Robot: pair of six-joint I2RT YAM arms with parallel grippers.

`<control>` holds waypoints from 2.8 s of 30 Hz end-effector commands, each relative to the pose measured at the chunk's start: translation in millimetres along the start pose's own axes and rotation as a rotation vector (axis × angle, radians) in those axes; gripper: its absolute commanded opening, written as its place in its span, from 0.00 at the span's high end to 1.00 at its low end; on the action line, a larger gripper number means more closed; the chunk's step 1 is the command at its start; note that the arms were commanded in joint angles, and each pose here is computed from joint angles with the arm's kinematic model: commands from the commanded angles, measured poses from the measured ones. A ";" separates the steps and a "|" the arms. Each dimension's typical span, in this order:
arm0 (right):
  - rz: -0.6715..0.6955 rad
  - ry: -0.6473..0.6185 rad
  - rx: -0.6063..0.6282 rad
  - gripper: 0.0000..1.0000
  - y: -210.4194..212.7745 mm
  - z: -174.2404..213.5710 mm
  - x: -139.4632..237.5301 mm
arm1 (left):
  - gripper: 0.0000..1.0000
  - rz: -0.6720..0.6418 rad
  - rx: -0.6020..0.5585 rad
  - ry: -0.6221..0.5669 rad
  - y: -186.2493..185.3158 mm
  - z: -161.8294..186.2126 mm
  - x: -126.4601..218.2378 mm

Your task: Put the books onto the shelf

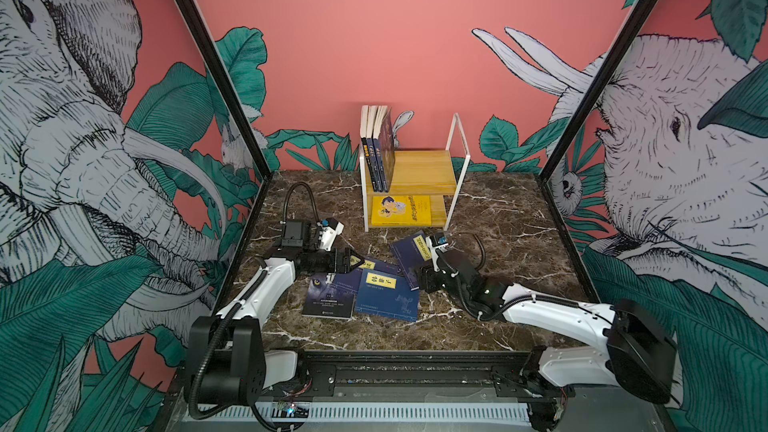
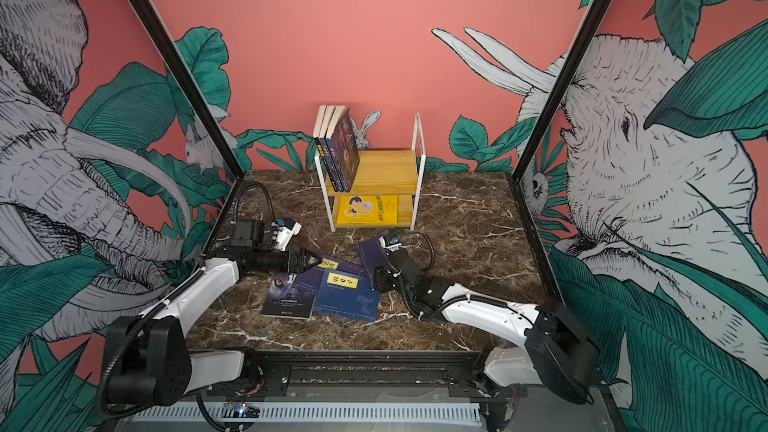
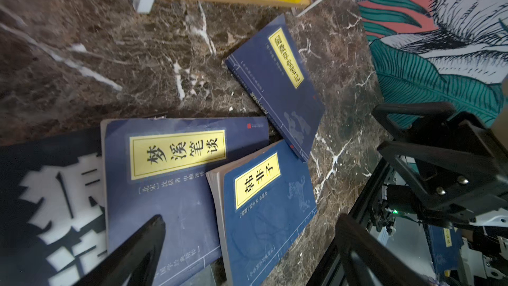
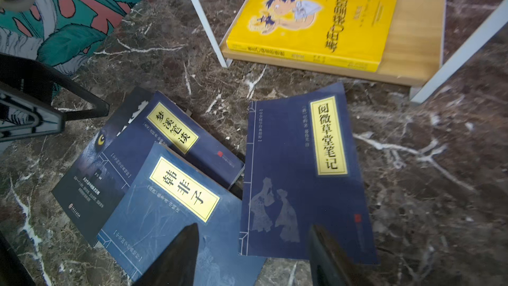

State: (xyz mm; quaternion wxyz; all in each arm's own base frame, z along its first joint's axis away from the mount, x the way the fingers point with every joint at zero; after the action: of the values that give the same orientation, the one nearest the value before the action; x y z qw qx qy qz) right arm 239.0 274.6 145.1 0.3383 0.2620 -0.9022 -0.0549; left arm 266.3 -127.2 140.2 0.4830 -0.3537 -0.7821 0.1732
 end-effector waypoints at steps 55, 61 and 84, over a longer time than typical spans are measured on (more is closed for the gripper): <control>0.377 0.890 0.370 0.52 -14.4 91.3 -80.7 | 0.00 0.017 0.025 0.108 -10.6 -0.8 -23.0; 0.361 0.912 0.292 0.76 -24.5 92.4 -82.4 | 0.01 0.015 0.022 0.099 -11.0 -3.9 -21.5; 0.288 0.669 -0.012 1.00 -70.9 47.8 -20.7 | 0.00 0.057 0.030 -0.063 -31.0 -48.6 -25.4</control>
State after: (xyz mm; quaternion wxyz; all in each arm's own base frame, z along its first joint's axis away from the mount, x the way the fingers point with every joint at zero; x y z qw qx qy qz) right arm 252.8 225.0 65.0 0.6236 0.1335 -0.7581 0.1364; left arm 289.0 -157.6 152.8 0.4805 -0.3554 -0.7755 0.2033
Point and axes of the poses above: each gripper's point midway between its finger pads, its own x axis back along the fingers, its own y axis along the line the jaws close on, z = x × y, the point moved 3 cm from there along x, back along the fingers
